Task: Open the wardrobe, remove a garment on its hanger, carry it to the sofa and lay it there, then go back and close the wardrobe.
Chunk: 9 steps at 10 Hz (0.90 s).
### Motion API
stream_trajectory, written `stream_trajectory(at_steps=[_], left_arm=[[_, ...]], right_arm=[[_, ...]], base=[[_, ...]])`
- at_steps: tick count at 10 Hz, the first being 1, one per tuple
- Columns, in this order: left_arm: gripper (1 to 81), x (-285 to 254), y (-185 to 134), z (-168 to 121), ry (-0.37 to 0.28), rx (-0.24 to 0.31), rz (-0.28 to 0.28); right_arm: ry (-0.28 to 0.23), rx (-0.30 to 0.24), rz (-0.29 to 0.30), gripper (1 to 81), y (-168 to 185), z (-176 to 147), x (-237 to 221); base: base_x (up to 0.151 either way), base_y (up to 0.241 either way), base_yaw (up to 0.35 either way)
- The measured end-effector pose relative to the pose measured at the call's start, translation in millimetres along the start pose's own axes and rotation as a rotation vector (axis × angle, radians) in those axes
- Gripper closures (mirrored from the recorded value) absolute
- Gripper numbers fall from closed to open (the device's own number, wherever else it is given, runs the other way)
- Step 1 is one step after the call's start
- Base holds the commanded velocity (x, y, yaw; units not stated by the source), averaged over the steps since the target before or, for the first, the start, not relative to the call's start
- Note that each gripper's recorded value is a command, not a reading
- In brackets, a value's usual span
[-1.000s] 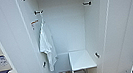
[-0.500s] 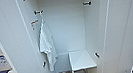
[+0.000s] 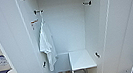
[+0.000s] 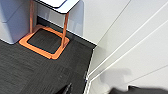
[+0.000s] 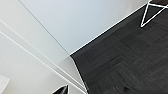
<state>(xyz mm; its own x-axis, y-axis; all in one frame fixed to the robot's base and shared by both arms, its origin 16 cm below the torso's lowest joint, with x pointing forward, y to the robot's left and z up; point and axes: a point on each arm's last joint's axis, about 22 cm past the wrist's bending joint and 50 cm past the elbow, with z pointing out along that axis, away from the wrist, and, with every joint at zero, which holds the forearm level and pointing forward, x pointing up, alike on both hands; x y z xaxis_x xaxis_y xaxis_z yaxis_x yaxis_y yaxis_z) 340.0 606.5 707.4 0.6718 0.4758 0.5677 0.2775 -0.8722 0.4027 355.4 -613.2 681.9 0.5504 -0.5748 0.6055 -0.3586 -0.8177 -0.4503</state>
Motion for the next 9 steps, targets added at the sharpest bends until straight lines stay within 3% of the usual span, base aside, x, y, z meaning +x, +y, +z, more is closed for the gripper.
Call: stream_trajectory(at_steps=[3,5,6,9], left_arm=[[1.0,43.7,58.6,47.8,-0.004,-0.016,0.001],[1.0,60.9,104.3,78.8,-0.034,-0.024,0.006],[1.0,57.5,125.7,93.5,-0.062,-0.029,0.007],[1.0,19.4,185.5,130.8,-0.163,-0.059,0.012]], right_arm=[[0.113,-0.029,0.126,1.0,-6.4,11.7,72.7],[0.154,-0.010,0.197,1.0,-32.6,29.6,100.2],[0.141,0.019,0.244,1.0,-57.0,46.7,93.2],[0.067,0.074,0.308,1.0,-93.8,65.3,58.9]], base=[[0.000,0.000,0.000],[0.000,0.000,0.000],[0.000,0.000,0.000],[0.000,0.000,0.000]])
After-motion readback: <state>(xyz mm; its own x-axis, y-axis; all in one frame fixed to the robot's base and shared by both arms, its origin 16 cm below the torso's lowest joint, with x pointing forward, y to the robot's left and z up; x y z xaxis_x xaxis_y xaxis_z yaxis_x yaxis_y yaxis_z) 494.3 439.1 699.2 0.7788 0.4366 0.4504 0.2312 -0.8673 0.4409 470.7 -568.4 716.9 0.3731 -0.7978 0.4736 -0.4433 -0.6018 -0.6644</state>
